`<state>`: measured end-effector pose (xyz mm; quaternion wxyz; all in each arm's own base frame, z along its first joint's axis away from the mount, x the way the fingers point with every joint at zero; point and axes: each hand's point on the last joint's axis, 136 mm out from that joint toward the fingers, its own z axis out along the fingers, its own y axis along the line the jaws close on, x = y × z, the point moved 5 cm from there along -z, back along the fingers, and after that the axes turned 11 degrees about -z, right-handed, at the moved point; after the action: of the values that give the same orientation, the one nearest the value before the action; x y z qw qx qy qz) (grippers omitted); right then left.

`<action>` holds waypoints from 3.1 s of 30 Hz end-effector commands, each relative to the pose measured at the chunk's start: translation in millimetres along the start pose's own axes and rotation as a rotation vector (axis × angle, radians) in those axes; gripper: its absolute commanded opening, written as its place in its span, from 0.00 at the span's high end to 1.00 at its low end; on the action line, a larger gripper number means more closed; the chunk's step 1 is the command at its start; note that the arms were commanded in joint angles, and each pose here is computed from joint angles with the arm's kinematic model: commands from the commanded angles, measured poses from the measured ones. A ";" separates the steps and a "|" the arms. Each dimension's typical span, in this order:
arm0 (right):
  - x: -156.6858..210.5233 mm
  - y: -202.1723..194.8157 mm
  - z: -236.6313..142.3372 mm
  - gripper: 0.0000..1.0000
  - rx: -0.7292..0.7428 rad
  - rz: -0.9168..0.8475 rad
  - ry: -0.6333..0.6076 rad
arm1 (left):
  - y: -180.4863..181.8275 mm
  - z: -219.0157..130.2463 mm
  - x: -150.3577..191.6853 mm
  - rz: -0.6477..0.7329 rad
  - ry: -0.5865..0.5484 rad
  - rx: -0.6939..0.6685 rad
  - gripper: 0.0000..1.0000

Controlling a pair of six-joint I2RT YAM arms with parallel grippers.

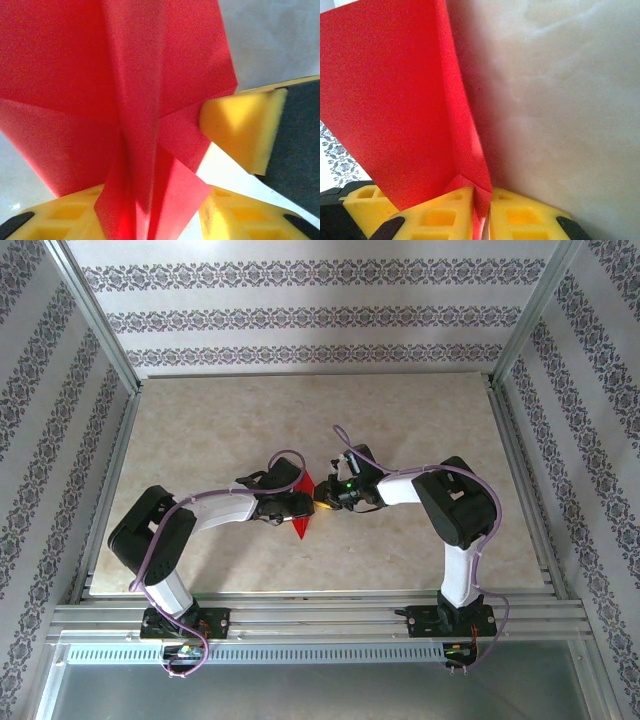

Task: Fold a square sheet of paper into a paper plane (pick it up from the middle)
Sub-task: Move the paper plane to the center of the table.

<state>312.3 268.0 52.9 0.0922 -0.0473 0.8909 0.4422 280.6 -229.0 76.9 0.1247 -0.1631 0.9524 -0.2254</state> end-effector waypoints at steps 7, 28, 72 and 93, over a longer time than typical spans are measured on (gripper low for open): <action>3.2 -0.6 6.2 0.84 0.021 -0.012 0.023 | -0.1 -9.0 -2.2 0.033 -0.032 -0.059 0.65; 1.8 3.0 6.5 0.85 0.014 -0.017 0.023 | -1.1 0.4 -3.0 0.080 0.005 -0.114 0.66; -20.2 -4.4 -100.0 0.58 0.238 -0.057 -0.291 | 2.2 6.8 -3.6 0.188 0.038 -0.392 0.82; -21.1 -7.3 -134.6 0.37 0.346 -0.088 -0.390 | -16.1 -11.3 -31.8 0.220 -0.065 -0.391 0.95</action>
<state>318.9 172.3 123.8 0.2585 0.0173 0.9123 0.3171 299.9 -230.1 75.4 0.1179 -0.0939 0.9883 -0.0230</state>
